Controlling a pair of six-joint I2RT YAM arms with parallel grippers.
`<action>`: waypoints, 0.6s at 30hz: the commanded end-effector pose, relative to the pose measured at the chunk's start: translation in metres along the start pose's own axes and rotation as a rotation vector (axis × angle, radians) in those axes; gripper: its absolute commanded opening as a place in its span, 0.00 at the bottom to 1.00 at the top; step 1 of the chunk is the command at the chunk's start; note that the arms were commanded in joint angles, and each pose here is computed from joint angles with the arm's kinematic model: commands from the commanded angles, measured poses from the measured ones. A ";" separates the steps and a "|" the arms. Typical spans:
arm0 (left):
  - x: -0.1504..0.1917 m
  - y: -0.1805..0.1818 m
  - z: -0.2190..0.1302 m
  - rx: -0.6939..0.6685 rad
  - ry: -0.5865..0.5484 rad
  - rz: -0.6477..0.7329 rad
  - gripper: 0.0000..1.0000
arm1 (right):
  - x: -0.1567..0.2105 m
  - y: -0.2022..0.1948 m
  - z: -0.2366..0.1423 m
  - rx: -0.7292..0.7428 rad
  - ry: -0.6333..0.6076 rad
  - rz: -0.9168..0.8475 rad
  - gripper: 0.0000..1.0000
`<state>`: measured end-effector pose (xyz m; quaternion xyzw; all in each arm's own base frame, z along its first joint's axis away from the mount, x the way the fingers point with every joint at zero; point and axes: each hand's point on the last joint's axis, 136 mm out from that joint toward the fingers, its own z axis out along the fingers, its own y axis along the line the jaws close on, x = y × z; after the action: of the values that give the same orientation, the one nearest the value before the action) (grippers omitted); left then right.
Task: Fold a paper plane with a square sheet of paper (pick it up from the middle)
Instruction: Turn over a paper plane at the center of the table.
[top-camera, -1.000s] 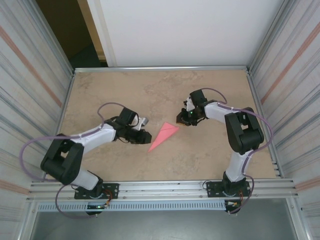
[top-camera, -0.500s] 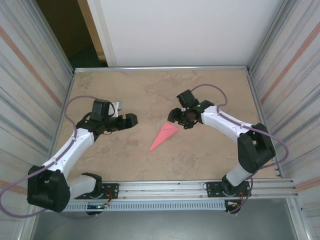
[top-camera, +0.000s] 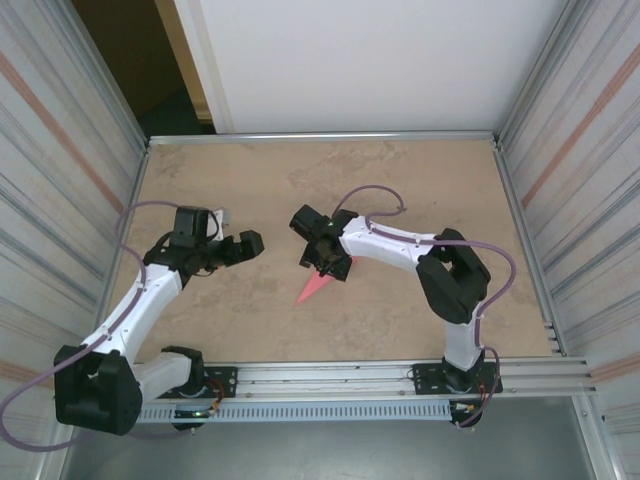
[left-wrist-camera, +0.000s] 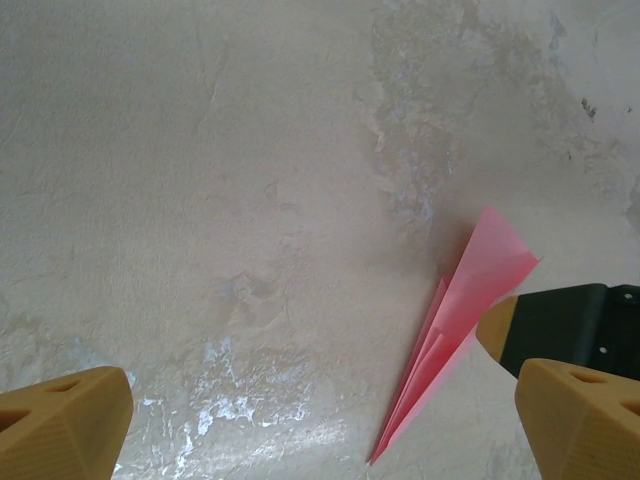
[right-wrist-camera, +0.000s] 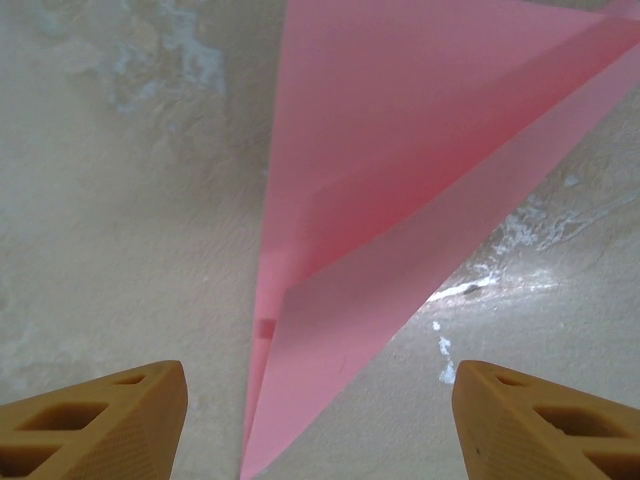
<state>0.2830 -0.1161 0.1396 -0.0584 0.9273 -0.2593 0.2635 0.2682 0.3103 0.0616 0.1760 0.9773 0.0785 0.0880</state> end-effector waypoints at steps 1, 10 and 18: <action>0.000 -0.001 -0.006 0.008 -0.018 0.012 0.99 | -0.007 -0.007 0.003 0.064 -0.027 0.076 0.70; 0.002 -0.004 -0.004 0.025 0.001 0.007 0.99 | -0.004 -0.017 0.013 0.118 -0.007 0.129 0.65; 0.002 -0.005 -0.002 0.033 0.011 0.003 0.99 | -0.001 -0.026 0.012 0.134 -0.002 0.165 0.56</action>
<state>0.2819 -0.1181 0.1417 -0.0554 0.9255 -0.2658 0.2639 0.2658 0.3013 0.0442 0.2369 0.9683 0.0414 0.0678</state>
